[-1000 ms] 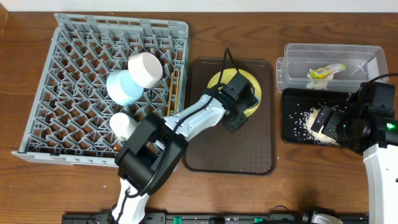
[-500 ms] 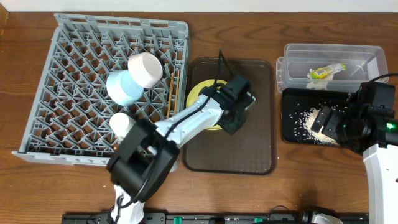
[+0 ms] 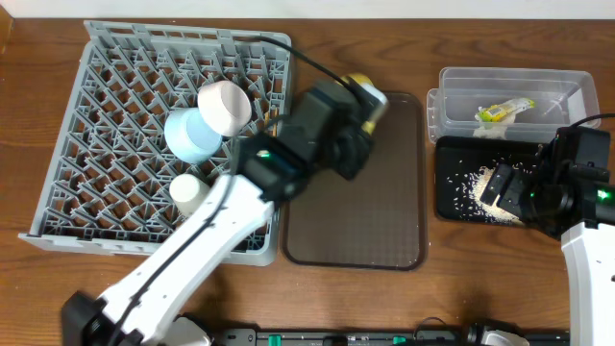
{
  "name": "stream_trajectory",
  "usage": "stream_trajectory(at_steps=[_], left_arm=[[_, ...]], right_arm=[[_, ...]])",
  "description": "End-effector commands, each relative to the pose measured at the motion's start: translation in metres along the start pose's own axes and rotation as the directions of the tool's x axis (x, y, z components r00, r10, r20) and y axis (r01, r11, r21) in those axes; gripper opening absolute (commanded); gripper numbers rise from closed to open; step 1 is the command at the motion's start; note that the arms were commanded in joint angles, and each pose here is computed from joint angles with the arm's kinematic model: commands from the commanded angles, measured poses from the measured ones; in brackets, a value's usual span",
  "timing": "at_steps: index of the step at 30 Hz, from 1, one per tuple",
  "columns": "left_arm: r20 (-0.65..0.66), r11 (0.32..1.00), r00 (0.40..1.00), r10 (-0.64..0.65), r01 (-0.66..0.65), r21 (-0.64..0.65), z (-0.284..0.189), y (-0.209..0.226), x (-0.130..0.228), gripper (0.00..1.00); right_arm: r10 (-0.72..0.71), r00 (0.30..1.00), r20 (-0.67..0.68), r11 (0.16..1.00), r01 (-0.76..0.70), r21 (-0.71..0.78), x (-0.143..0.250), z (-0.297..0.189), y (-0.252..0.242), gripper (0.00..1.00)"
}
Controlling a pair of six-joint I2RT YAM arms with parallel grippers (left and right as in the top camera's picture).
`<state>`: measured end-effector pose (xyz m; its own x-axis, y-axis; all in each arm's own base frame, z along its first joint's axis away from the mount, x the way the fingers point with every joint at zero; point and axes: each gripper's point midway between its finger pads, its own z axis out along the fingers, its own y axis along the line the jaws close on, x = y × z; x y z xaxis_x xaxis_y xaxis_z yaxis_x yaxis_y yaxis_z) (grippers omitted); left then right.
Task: Sort waste into correct bins and load items into the dishwasher
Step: 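Lift the yellow plate and stand it upright in the rack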
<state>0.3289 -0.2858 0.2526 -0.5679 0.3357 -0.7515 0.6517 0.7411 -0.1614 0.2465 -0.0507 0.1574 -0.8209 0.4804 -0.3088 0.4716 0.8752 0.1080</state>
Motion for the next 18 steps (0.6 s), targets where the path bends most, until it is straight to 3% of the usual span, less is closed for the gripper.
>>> stream_trajectory(at_steps=[1,4,9,18], left_arm=[[0.095,0.988,0.985,-0.141,0.146,-0.049,-0.027,0.031,-0.020,0.06],[0.147,0.949,0.946,-0.288,0.303,-0.087,-0.040,0.063,-0.026,0.06],[0.206,0.811,0.806,-0.556,0.580,-0.078,-0.053,0.111,-0.024,0.06],[0.121,0.755,0.745,-0.656,0.650,0.093,-0.054,0.125,-0.022,0.06]], right_arm=[[-0.008,1.000,0.016,1.000,0.008,-0.008,-0.003,-0.005,0.000,0.99],[-0.008,1.000,0.017,1.000,0.008,-0.008,-0.003,-0.005,0.001,0.99],[-0.008,1.000,0.016,1.000,0.008,-0.008,-0.003,-0.005,0.000,0.99],[-0.008,1.000,0.018,1.000,0.008,-0.009,-0.003,-0.005,0.001,0.99]])
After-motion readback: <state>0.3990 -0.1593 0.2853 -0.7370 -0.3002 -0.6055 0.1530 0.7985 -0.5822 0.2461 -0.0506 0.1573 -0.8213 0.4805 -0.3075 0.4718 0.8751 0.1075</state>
